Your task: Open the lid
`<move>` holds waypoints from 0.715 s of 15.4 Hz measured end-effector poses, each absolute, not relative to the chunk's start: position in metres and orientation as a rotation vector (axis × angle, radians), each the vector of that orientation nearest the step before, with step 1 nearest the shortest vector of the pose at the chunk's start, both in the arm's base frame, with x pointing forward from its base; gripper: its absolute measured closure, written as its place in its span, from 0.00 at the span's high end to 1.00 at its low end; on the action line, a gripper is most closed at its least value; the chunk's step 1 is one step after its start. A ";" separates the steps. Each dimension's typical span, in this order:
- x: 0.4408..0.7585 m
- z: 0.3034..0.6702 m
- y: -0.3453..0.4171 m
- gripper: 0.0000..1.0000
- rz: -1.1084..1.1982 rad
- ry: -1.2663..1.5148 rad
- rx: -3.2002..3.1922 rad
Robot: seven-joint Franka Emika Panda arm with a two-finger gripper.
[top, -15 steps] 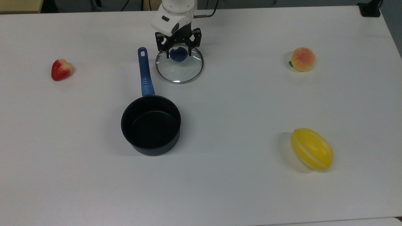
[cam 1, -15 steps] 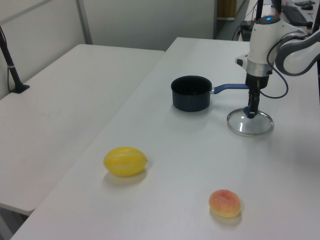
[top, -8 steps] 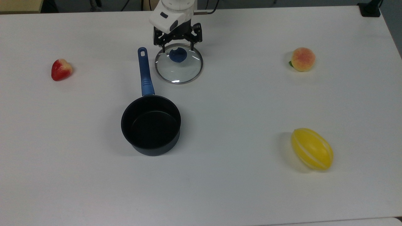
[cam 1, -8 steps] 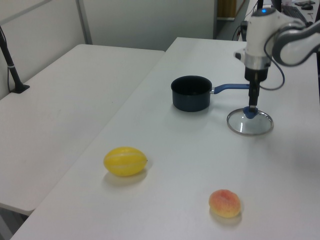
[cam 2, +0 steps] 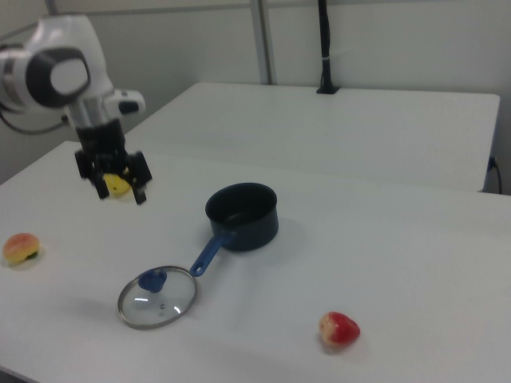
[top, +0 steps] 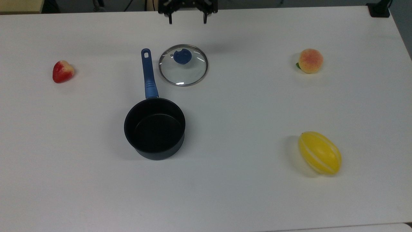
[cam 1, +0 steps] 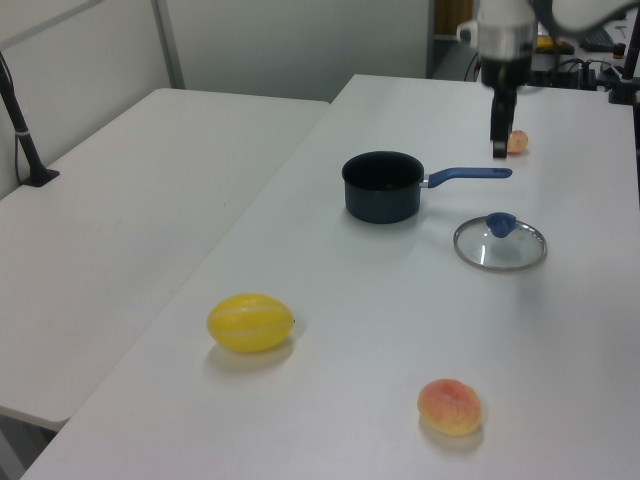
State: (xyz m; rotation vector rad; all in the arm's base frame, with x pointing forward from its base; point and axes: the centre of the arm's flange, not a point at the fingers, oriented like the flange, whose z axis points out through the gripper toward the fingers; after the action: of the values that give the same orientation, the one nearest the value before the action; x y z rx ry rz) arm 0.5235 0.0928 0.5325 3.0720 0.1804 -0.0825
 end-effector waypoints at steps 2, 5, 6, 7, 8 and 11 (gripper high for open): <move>0.525 0.570 0.088 1.00 -0.055 0.082 3.078; 0.531 0.610 0.066 1.00 0.039 -0.026 3.091; 0.534 0.622 0.050 1.00 0.074 -0.073 3.101; 0.535 0.626 0.039 1.00 0.084 -0.110 3.115; 0.537 0.626 0.035 1.00 0.088 -0.122 3.121; 0.549 0.625 0.027 1.00 0.178 -0.152 3.136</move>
State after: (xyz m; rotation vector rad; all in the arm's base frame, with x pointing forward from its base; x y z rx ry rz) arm 0.5490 0.0269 0.6254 3.1360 -0.1524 0.1779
